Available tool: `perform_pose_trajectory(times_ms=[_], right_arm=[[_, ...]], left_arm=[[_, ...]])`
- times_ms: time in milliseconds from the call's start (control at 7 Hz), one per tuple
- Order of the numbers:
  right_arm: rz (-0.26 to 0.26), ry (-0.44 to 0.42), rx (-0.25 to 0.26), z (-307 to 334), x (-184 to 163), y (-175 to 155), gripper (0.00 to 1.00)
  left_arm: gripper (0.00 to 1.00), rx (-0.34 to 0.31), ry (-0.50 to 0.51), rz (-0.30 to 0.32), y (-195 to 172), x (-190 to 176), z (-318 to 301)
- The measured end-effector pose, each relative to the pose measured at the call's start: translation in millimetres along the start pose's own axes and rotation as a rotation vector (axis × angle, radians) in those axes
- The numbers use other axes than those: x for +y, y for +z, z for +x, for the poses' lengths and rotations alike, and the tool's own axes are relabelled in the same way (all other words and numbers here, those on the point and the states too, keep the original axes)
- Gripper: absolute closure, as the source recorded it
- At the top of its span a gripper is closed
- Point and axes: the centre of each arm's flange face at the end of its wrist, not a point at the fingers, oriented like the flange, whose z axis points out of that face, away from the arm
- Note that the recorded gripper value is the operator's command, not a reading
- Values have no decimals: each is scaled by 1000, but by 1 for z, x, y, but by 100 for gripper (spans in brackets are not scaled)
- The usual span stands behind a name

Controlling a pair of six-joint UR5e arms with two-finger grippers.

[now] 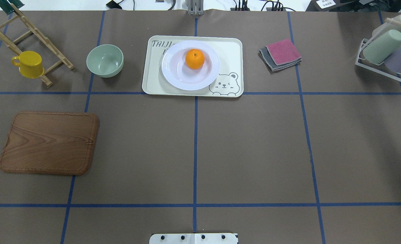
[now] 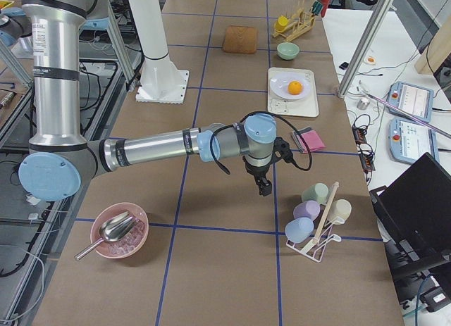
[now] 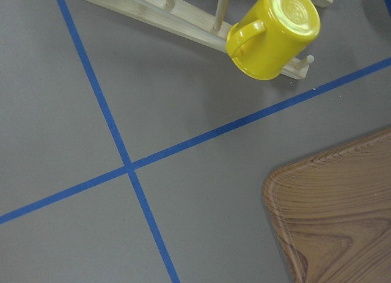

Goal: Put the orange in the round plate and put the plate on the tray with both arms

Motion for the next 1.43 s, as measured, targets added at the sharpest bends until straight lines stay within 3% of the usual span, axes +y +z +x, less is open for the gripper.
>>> perform_pose_trajectory(times_ms=[429,714,1429], right_arm=[[18,152,-43,-7,-8,-4,0],[19,199,-58,-9,-11,-5,0],[15,368,-55,-7,-10,-4,0]], left_arm=[[0,15,-46,-8,6,0,-3],[0,53,-124,6,6,-5,0],[0,60,-121,28,2,-9,5]])
